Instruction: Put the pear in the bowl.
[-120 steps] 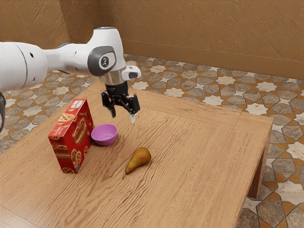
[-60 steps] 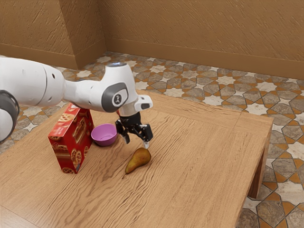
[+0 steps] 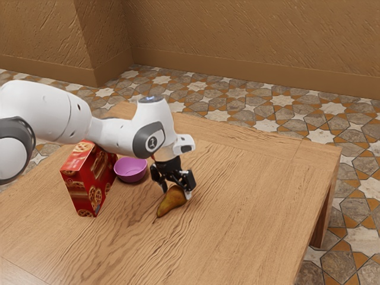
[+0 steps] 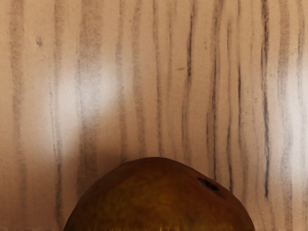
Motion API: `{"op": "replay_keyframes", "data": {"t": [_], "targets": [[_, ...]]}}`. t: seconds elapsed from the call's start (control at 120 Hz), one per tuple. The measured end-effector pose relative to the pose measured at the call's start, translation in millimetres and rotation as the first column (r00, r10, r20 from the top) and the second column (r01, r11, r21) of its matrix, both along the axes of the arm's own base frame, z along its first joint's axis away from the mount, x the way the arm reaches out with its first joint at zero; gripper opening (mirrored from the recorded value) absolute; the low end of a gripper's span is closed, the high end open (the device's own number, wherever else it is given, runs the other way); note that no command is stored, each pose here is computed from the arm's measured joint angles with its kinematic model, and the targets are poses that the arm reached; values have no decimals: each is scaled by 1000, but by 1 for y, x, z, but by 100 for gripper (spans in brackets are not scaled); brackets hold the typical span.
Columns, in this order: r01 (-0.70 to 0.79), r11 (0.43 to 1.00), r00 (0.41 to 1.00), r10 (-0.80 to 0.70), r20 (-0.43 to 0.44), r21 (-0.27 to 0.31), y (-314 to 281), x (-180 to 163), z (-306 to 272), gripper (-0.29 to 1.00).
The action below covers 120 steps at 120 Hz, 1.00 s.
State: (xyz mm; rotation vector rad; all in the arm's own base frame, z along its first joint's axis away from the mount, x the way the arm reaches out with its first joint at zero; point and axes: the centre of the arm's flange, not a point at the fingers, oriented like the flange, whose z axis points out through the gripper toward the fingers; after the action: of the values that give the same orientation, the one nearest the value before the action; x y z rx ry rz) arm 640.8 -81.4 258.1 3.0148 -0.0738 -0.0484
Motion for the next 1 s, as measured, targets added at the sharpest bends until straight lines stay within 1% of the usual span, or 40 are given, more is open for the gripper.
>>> {"op": "replay_keyframes", "data": {"t": [0.133, 0.267, 0.333, 0.458, 0.608, 0.7, 0.8, 1.0], "targets": [[2, 1000, 1000, -2, 5, -1, -1, -2, -3, 70], [3, 1000, 1000, -3, 5, -3, -1, -1, -9, 65], [3, 1000, 1000, -3, 6, -3, -1, -1, -11, 61], [6, 1000, 1000, -6, 12, -3, -1, 0, -10, 48], [8, 1000, 1000, -8, 25, 2, 0, 2, -3, 42], [4, 1000, 999, -5, 46, 5, 4, 6, 10, 34], [-13, 1000, 997, 12, 78, 19, 20, 16, 34, 26], [-118, 991, 988, 111, 109, 58, 100, 30, 74, 11]]}}
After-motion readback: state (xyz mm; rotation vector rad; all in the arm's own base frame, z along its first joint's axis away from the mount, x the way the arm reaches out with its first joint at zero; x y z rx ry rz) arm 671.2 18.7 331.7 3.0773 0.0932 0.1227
